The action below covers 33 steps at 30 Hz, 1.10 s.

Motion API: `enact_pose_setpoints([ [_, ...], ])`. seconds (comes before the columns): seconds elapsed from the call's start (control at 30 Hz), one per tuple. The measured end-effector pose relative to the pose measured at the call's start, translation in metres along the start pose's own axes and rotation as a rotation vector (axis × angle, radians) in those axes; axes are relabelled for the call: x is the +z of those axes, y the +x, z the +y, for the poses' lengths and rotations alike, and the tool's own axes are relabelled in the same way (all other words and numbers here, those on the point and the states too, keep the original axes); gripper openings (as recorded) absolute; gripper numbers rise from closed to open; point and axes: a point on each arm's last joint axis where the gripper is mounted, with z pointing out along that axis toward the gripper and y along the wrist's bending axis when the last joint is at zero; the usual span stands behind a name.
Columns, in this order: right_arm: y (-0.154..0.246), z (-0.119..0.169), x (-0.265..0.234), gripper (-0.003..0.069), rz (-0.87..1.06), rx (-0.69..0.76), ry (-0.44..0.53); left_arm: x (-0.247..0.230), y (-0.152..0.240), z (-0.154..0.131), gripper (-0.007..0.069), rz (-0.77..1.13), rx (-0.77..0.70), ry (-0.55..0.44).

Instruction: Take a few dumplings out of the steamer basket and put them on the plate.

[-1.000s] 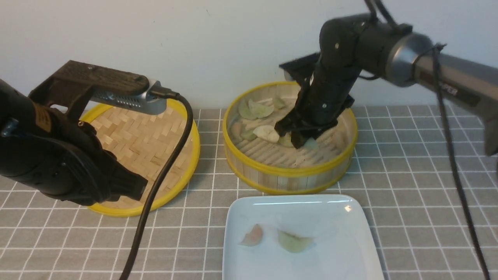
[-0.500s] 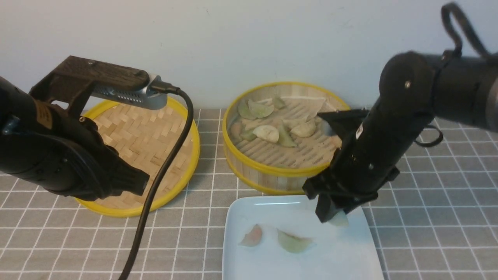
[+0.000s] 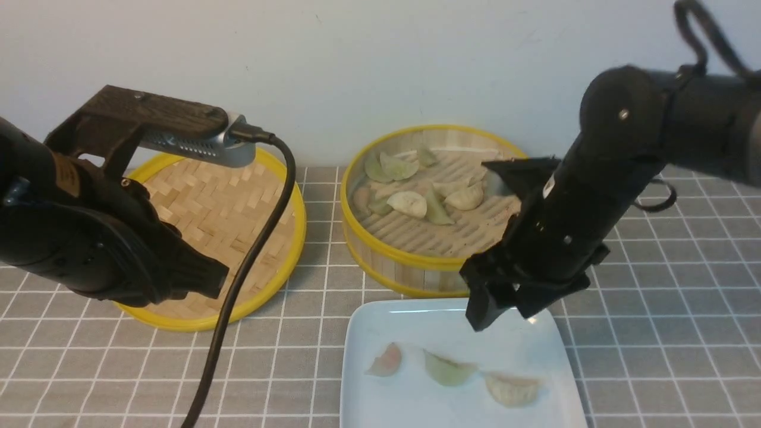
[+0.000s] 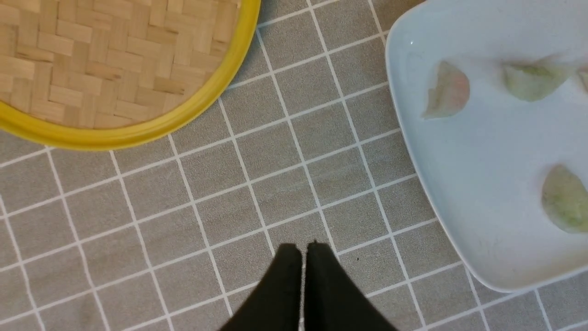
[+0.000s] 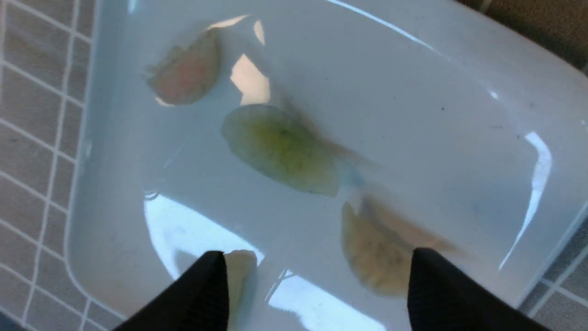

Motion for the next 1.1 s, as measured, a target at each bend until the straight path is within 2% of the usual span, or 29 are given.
enact_pose_setpoints([
  [0.13,0.022,0.013,-0.066,0.0362,-0.166,-0.063,0.030,0.000,-0.001,0.000,-0.0005,-0.014,0.000,0.001],
  [0.2,0.047,0.020,-0.108,0.0287,-0.283,-0.085,0.043,0.000,-0.002,0.000,-0.0005,-0.027,0.000,0.003],
  [0.3,0.079,0.023,-0.142,0.0209,-0.383,-0.098,0.063,0.000,-0.003,0.000,-0.0005,-0.032,0.000,0.003],
  [0.4,0.150,0.021,-0.189,0.0101,-0.591,-0.133,0.129,0.000,-0.005,-0.001,-0.0005,-0.052,-0.001,0.007],
  [0.5,0.202,0.016,-0.210,0.0038,-0.836,-0.145,0.162,0.000,-0.005,-0.001,-0.0005,-0.055,-0.001,0.007],
  [0.63,0.280,0.001,-0.209,-0.0008,-1.297,-0.136,0.135,0.000,-0.006,-0.001,-0.0005,-0.068,-0.001,0.009],
  [0.77,0.318,-0.015,-0.177,-0.0011,-1.557,-0.129,0.092,0.000,-0.008,-0.001,-0.0005,-0.083,-0.001,0.011],
  [0.9,0.324,-0.023,-0.152,-0.0011,-1.633,-0.112,0.060,0.000,-0.009,-0.001,-0.0005,-0.098,0.014,0.011],
  [1.1,0.320,-0.027,-0.142,-0.0011,-1.639,-0.108,0.076,-0.015,0.001,-0.001,-0.0005,-0.143,0.042,0.021],
])
